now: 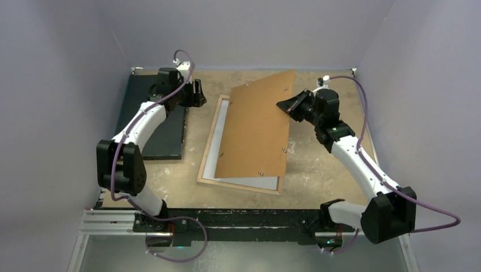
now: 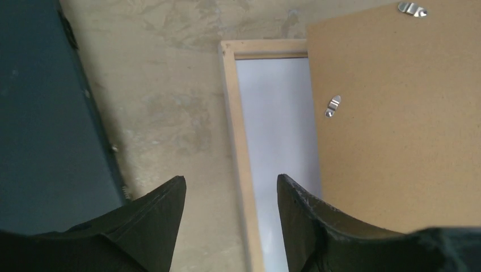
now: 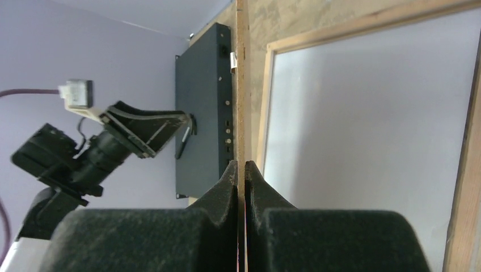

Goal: Put the photo into the frame

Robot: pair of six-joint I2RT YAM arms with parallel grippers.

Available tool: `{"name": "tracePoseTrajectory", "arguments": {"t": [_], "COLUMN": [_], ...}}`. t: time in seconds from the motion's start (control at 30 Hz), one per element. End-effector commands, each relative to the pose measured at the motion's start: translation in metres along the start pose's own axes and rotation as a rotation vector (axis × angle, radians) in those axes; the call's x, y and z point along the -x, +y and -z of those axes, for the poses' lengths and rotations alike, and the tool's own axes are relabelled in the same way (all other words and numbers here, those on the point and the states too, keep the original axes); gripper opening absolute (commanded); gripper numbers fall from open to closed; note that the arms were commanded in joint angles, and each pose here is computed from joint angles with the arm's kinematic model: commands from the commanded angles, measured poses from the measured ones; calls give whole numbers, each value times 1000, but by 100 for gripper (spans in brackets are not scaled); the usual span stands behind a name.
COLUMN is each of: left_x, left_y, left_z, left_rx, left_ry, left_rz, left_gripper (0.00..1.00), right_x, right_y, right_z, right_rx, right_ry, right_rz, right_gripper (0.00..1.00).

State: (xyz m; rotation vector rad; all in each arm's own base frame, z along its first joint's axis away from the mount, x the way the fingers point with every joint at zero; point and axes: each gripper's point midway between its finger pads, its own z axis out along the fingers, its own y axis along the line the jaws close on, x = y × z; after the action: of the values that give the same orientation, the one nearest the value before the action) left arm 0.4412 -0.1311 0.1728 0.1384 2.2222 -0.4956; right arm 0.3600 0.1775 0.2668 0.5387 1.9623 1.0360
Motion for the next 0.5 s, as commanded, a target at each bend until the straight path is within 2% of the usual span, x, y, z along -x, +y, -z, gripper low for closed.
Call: {"name": "tracePoseTrajectory", "arguments": {"t": [0.0,0.17,0.33,0.47], "left_x": [-12,-56,-83,-101], "left_y": [3,27,50,48], "left_z": [20,20,14,15], "left_rx": [-65,-31,22,-20], "left_ry": [89,180,236,248], "left_rz": [-286,-437,-529,-568], "left_gripper": [57,49,38,33], "right_x": [14,9,-5,-11], "right_y": [43,29,14,3], "right_z": [9,-2,-14,-22], "right_rx": [204,196,184,172], "right_ry": [-57,-66,-18,-1], "right_rz": [-47,-63,-110,-129], "right_gripper": [0,0,0,0]}}
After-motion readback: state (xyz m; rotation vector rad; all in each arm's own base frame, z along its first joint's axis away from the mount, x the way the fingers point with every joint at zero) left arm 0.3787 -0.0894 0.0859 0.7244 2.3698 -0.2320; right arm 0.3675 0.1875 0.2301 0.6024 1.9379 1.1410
